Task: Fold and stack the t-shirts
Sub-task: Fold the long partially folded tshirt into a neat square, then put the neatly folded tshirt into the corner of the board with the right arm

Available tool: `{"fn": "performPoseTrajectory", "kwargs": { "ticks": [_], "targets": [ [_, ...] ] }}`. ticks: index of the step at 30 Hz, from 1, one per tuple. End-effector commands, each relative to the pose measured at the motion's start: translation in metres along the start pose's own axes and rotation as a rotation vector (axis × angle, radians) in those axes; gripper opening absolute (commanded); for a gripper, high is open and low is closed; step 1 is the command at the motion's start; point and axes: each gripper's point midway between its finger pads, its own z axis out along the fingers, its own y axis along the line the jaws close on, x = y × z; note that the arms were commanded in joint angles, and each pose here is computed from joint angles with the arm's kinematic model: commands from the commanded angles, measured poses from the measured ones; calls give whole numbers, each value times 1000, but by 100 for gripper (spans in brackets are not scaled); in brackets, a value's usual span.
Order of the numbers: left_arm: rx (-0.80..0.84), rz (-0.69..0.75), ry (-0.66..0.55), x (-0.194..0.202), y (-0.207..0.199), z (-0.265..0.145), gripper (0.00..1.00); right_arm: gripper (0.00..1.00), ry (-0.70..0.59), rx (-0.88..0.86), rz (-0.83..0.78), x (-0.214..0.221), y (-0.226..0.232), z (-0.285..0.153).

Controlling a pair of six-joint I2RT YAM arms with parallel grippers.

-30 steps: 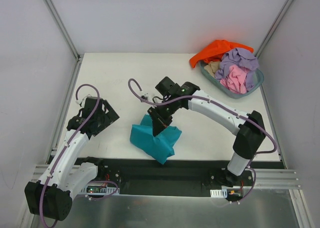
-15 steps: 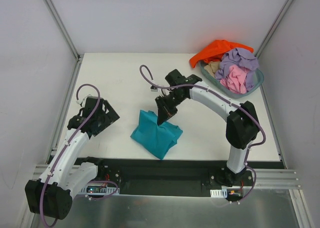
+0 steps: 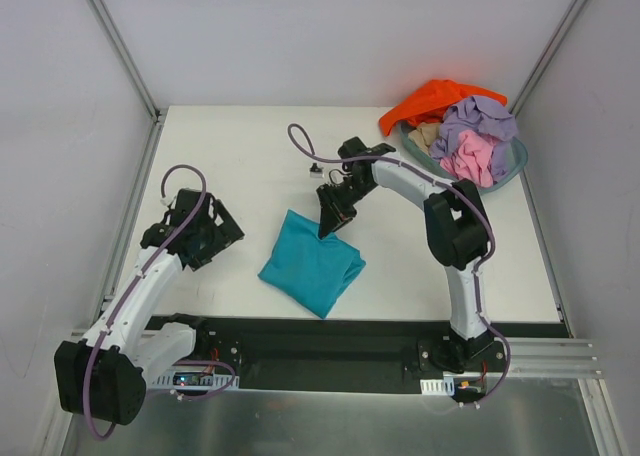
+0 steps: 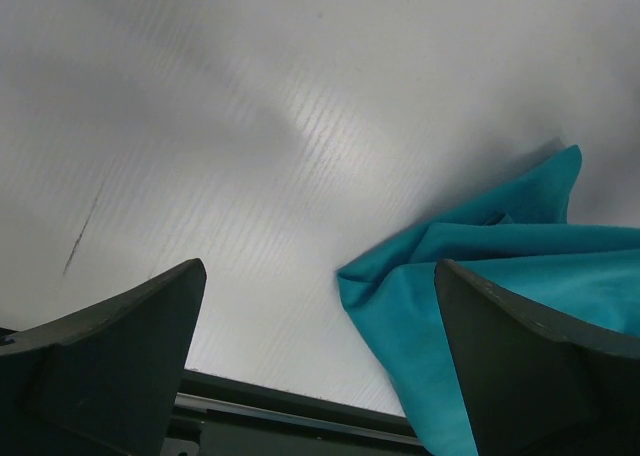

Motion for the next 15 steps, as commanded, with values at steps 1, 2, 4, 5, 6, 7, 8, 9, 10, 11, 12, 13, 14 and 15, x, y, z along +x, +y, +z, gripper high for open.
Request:
{"fn": "performPoseTrajectory", "kwargs": {
  "ticks": [1,2,4,5,6,7,8,9,10,11,12,13,14,15],
  "targets": [
    [62,18,-2,-11,-18,-5,99,23,-24,11,5,-14,-17,-5],
    [63,20,3,-10,-18,-4,99,24,-27,32,12,-16,-23,-6],
    [71,20,5,-11,-21,-4,99,32,-25,45,33,-16,-30,-4],
    [77,22,6,-11,-22,-4,99,38,-20,55,39,-15,-32,-3],
    [84,23,13,-10,-24,-4,99,42,-22,61,43,-16,-34,-3],
    [90,23,14,-10,-25,-4,99,46,-18,70,56,-15,-37,-2],
    [94,25,10,-11,-26,-3,99,48,-21,86,58,-16,-39,-3],
    [113,27,23,-9,-30,-4,99,51,-24,97,60,-17,-40,-4],
    [132,29,38,-7,-33,-5,99,58,-28,111,66,-18,-39,-7],
    [148,31,38,-7,-36,-6,99,64,-32,151,69,-19,-43,-11],
    [158,31,45,-6,-38,-5,99,71,-41,173,67,-22,-43,-14],
    [189,34,62,-3,-43,-8,99,80,-40,194,72,-20,-43,-18],
    [218,39,59,-4,-49,-9,100,91,-59,234,63,-22,-39,-26],
    [245,42,77,-1,-53,-10,99,98,-71,257,60,-22,-38,-32]
  ]
}}
